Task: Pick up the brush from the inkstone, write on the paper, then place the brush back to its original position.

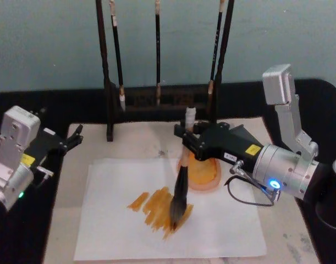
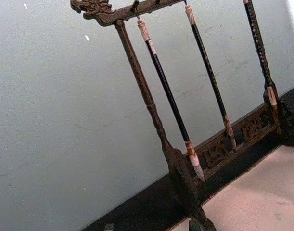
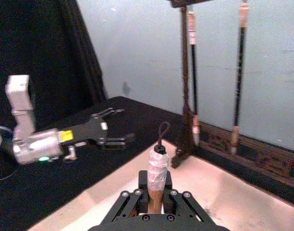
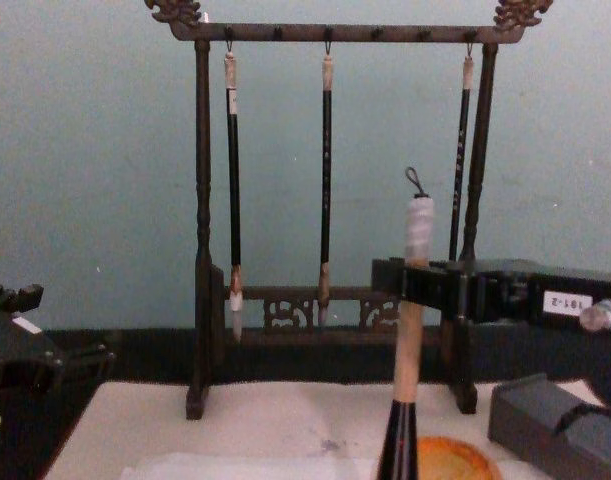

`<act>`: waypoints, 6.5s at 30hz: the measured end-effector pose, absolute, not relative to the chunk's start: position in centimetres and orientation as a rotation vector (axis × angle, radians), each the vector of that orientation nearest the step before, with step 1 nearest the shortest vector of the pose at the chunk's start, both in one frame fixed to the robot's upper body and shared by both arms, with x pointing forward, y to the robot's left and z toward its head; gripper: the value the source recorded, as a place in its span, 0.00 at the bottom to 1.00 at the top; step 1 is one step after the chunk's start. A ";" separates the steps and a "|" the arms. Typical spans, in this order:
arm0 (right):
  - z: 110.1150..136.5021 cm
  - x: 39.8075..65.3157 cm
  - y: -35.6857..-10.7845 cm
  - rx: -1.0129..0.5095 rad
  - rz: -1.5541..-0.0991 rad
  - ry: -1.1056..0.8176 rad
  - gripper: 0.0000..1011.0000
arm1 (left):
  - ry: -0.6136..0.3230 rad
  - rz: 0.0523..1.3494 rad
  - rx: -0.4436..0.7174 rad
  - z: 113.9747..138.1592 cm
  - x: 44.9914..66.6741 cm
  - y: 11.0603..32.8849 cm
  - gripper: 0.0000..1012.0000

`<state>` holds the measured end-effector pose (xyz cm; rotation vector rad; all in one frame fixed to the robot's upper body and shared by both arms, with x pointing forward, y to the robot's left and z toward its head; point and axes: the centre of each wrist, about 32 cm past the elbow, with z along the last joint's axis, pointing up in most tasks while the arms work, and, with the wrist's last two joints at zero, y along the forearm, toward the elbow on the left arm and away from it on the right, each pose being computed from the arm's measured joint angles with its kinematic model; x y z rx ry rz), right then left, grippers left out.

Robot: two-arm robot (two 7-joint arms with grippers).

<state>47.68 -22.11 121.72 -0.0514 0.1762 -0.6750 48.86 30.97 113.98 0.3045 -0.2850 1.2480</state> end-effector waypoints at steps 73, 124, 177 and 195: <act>125.4 49.2 -23.3 0.062 -0.725 0.098 0.16 | -0.285 1.248 0.304 114.0 48.9 31.0 1.00; 117.0 51.3 -29.0 0.416 -1.072 0.965 0.16 | -0.285 1.248 0.304 114.0 48.9 31.0 1.00; 115.4 54.4 -29.6 0.427 -1.146 1.012 0.16 | -0.285 1.248 0.304 114.0 48.9 31.0 1.00; 115.3 54.2 -29.9 0.426 -1.157 1.018 0.16 | -0.285 1.248 0.304 114.0 48.9 31.0 1.00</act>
